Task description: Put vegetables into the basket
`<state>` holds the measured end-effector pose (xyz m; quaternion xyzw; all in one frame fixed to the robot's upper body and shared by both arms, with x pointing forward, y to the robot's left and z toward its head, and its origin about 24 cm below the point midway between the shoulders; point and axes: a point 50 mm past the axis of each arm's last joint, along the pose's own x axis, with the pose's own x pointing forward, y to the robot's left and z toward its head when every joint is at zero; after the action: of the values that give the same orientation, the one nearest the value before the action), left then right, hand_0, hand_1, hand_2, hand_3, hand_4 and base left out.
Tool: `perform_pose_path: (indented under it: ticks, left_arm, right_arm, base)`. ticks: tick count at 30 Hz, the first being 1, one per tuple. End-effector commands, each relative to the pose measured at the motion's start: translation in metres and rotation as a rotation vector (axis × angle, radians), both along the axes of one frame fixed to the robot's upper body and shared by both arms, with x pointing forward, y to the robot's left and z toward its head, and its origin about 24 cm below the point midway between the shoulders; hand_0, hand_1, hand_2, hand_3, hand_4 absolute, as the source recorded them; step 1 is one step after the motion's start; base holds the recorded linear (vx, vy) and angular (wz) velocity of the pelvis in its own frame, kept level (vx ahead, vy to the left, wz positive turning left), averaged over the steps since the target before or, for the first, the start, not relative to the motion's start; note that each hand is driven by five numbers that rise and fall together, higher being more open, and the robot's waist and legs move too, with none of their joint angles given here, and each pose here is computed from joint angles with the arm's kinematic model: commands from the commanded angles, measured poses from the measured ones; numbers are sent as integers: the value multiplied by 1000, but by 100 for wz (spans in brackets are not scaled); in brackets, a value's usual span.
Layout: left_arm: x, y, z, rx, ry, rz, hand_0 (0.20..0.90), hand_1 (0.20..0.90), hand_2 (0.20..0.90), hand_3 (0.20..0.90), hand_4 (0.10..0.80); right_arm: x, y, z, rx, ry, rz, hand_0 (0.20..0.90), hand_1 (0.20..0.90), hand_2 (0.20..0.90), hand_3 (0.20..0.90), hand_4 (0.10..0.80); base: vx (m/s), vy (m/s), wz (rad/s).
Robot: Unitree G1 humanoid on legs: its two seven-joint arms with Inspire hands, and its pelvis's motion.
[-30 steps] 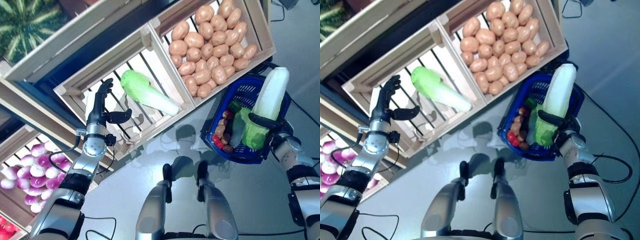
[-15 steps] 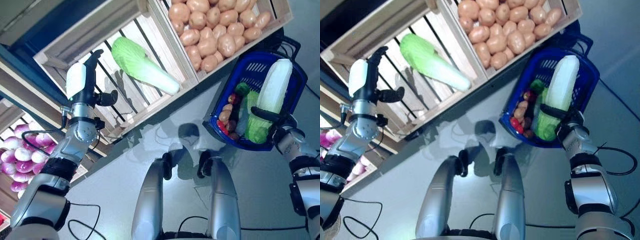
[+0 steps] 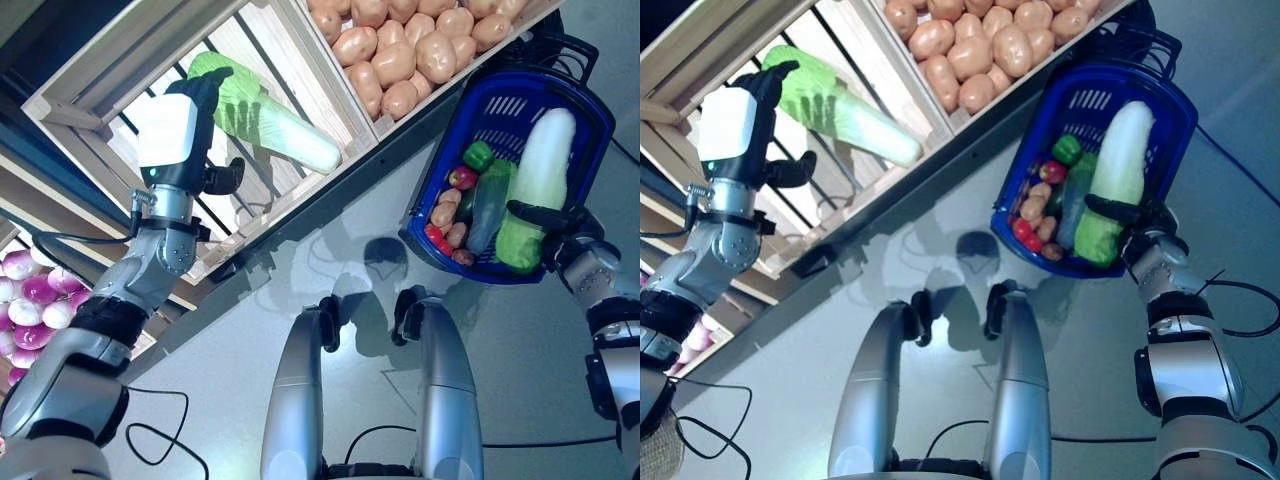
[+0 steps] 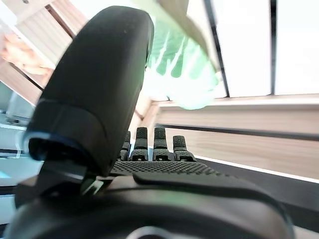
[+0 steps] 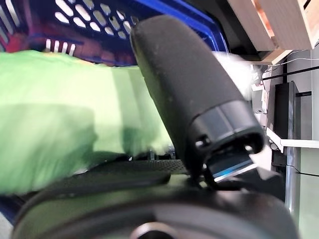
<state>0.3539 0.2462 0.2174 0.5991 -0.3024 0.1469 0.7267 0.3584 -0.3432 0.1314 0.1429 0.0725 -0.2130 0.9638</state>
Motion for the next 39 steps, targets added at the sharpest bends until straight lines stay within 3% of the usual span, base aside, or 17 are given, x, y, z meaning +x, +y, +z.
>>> perform_pose_path:
  ticks: [1,9,16,29,39]
  left_arm:
    - [-10,5,78,85,-285,23,900,900,900,900,800]
    - [-3,-4,93,258,-253,37,900,900,900,900,800]
    - [4,-8,89,348,-116,35,900,900,900,900,800]
    - [12,9,80,262,35,131,900,900,900,900,800]
    - [24,-16,94,435,-13,162,900,900,900,900,800]
  right_arm:
    - [3,-19,70,-77,-201,-51,900,900,900,900,800]
    - [8,-13,88,-189,-209,18,900,900,900,900,800]
    - [7,-13,96,-206,-259,23,900,900,900,900,800]
    - [-1,-25,88,-135,-267,-19,900,900,900,900,800]
    - [2,-21,88,-114,-266,17,900,900,900,900,800]
  base:
    - [11,2,-11]
    - [16,8,-6]
    - [20,18,-6]
    - [-6,9,-4]
    - [-12,22,0]
